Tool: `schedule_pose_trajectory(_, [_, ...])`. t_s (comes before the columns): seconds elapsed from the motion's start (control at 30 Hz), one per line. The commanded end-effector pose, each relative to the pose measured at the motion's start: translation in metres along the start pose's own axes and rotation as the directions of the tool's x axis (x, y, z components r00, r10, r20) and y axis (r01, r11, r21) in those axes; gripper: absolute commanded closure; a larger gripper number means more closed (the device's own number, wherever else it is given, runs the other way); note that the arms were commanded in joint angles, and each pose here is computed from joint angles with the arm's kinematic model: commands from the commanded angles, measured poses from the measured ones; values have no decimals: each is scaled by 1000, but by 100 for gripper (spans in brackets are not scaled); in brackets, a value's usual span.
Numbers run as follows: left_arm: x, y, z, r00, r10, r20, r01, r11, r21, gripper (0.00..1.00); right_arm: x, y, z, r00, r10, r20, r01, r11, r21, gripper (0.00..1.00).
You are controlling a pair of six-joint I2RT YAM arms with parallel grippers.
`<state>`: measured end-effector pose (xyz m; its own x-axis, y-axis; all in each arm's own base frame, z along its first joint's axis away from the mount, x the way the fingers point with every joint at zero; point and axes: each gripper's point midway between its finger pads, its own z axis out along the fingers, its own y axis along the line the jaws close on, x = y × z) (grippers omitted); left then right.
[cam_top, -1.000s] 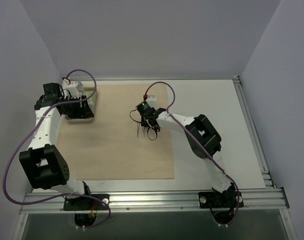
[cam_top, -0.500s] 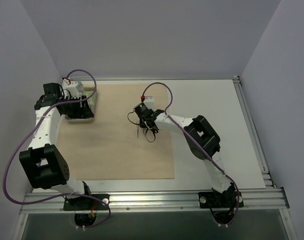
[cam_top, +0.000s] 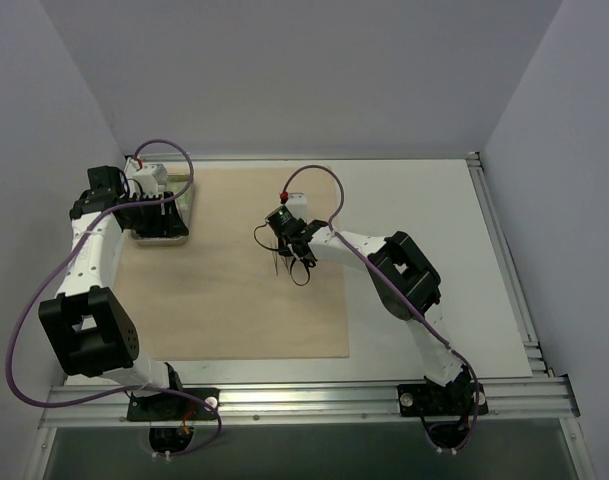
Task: Open and lay out the surgical kit
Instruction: Place the medical item in the surgical kit.
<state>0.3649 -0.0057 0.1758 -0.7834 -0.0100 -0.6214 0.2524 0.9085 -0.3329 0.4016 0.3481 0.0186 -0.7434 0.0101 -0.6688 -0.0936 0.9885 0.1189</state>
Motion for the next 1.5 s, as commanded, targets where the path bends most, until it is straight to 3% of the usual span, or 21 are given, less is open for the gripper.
schedule_pose_trajectory(0.0, [-8,0,1,1000,13,26,-13,1000,22,35,-45,11,-27,994,20,104,-17,1000,-26,85])
schedule_pose_trajectory(0.6, [-7,1,3,1000,5,17,-6,1000,24,35,-32,27,-21,997,-25,67,32,995,-98,85])
schedule_pose_trajectory(1.27, [-7,2,4,1000,4,13,-5,1000,25,35,-7,14,0,999,-35,-9,34,998,-52,86])
schedule_pose_trajectory(1.47, [-7,1,3,1000,7,14,-7,1000,24,35,-4,3,1,1000,-19,-8,19,1000,0,90])
